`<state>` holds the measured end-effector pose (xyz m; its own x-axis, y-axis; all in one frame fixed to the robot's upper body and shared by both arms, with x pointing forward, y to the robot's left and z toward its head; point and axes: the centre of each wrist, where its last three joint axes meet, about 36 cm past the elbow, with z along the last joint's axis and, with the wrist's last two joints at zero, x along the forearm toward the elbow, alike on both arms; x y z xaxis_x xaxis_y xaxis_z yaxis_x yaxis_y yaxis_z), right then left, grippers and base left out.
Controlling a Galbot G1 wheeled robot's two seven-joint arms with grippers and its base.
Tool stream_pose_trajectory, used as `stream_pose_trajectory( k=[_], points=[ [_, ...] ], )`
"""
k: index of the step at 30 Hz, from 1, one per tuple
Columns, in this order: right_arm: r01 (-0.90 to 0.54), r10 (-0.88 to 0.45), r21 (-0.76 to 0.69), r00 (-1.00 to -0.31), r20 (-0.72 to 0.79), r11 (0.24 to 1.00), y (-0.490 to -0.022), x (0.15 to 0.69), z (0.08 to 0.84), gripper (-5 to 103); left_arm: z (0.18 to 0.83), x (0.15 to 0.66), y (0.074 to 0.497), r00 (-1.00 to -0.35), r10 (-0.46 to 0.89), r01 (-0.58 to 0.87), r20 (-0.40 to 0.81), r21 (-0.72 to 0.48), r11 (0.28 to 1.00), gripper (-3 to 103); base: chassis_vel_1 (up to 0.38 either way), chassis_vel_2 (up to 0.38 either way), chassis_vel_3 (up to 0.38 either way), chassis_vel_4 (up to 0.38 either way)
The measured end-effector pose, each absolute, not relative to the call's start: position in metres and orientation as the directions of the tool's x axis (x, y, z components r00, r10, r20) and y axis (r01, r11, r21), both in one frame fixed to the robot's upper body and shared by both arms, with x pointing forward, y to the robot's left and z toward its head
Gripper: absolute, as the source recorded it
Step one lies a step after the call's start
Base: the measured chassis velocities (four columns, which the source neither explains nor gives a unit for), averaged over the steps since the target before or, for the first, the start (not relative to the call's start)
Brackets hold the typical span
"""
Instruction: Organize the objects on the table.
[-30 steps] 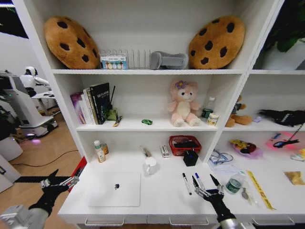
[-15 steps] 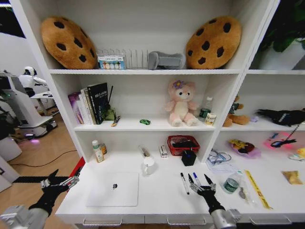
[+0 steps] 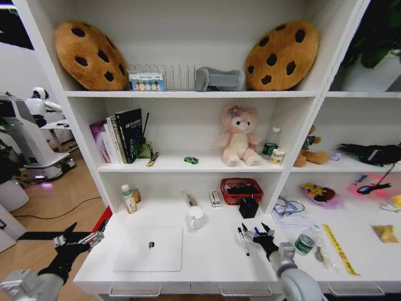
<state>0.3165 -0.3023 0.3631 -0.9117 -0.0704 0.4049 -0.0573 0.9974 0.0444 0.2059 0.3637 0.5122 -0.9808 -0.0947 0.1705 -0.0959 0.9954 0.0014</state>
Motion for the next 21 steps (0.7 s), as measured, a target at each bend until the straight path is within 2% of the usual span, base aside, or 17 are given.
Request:
stream_pose_trajectory(
  k=[13,15,16,18,20,21],
  points=[
    [-0.071,-0.105,0.09,-0.877,0.469,0.993,-0.283,0.335,0.341,102,0.512,0.206,0.364,-0.981,-0.095,-0.096,0.171,0.001,0.995,100,0.0,0.0,0.0,0.0],
    [-0.073,-0.107,0.09,-0.875,0.472,0.993,-0.282,0.336,0.339,98,0.512,0.206,0.364,-0.981,-0.095,-0.096,0.171,0.001,0.995,100,0.0,0.0,0.0,0.0],
    [-0.075,-0.109,0.09,-0.873,0.475,0.993,-0.281,0.337,0.339,93,0.512,0.206,0.364,-0.981,-0.095,-0.096,0.17,0.001,0.995,100,0.0,0.0,0.0,0.0],
    [-0.075,-0.108,0.089,-0.872,0.477,0.993,-0.281,0.338,0.338,93,0.512,0.206,0.364,-0.981,-0.095,-0.096,0.171,0.001,0.995,100,0.0,0.0,0.0,0.0],
    [-0.077,-0.109,0.085,-0.868,0.485,0.993,-0.281,0.337,0.337,80,0.512,0.206,0.364,-0.981,-0.095,-0.096,0.171,0.001,0.995,100,0.0,0.0,0.0,0.0],
    [-0.077,-0.109,0.085,-0.868,0.485,0.993,-0.281,0.337,0.337,80,0.512,0.206,0.364,-0.981,-0.095,-0.096,0.171,0.001,0.995,100,0.0,0.0,0.0,0.0]
  ],
)
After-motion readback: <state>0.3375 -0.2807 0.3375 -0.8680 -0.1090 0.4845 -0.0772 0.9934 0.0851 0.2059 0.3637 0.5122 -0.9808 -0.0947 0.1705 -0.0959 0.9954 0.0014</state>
